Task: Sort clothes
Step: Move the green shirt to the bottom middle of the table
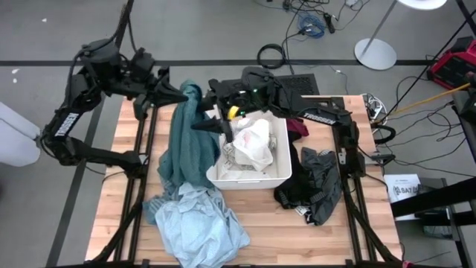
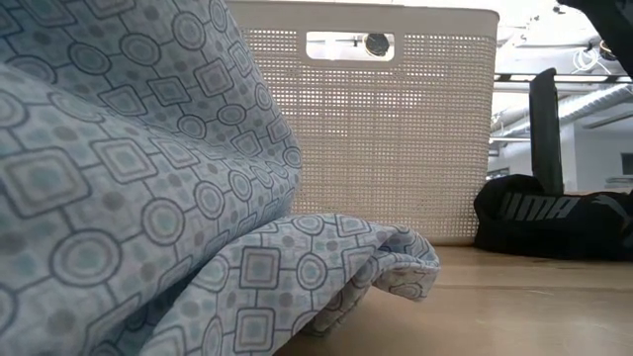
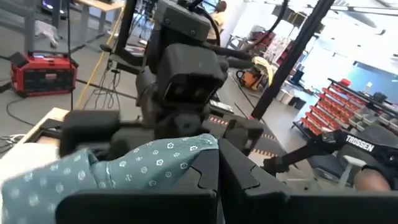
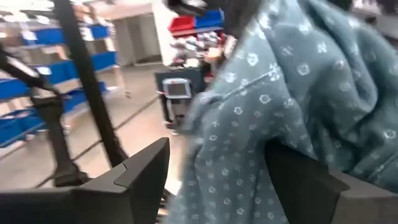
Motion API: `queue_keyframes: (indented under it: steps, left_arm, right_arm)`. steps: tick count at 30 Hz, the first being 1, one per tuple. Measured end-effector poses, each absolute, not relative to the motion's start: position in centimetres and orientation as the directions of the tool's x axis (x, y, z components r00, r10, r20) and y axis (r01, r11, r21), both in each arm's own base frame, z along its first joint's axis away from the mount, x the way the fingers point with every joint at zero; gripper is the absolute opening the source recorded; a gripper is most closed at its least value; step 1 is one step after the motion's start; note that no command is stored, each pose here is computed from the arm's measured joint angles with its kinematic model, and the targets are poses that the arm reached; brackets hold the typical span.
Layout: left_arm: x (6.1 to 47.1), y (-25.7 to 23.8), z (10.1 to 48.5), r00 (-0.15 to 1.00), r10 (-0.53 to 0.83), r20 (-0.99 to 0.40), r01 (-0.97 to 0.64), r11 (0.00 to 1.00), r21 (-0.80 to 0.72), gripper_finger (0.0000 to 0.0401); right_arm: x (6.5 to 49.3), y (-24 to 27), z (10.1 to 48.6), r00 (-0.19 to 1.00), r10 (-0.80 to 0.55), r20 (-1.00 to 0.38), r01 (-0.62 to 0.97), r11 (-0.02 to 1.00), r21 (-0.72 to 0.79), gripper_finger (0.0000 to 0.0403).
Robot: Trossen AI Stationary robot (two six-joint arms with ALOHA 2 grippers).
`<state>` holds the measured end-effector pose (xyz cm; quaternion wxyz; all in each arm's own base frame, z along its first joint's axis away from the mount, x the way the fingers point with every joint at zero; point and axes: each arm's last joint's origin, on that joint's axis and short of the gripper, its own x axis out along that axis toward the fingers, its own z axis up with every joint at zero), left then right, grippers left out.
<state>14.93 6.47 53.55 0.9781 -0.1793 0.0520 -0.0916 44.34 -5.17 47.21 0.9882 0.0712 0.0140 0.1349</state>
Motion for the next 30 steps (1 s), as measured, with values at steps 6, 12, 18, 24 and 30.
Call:
queue_keyframes:
  steps: [6, 12, 18, 24, 30]
  left_arm:
    - [15.6, 6.5, 53.4, 0.973, -0.218, -0.075, 0.176, 0.914, -0.365, 0.0000]
    - [15.5, 6.2, 53.2, 0.950, -0.300, -0.085, 0.241, 0.880, -0.410, 0.0024]
    - [14.8, 5.8, 51.0, 0.907, -0.333, -0.258, 0.141, 0.817, -0.558, 0.0078]
    - [13.9, 5.4, 49.5, 0.856, -0.337, -0.391, 0.055, 0.812, -0.581, 0.0144]
    - [11.9, 4.2, 50.2, 0.868, -0.361, -0.340, 0.161, 0.853, -0.496, 0.0161]
  right_arm:
    - [45.9, -5.0, 45.6, 0.978, 0.204, -0.037, -0.195, 0.966, 0.171, 0.0229]
    - [45.9, -4.9, 45.5, 0.974, 0.221, -0.041, -0.212, 0.966, 0.151, 0.0039]
    - [45.8, -5.0, 45.5, 0.970, 0.239, -0.045, -0.229, 0.960, 0.160, 0.0006]
    - [45.4, -5.1, 45.9, 0.971, 0.235, -0.047, -0.225, 0.961, 0.163, 0.0003]
    - [43.7, -4.7, 48.3, 0.951, 0.307, 0.041, -0.309, 0.928, 0.207, 0.0001]
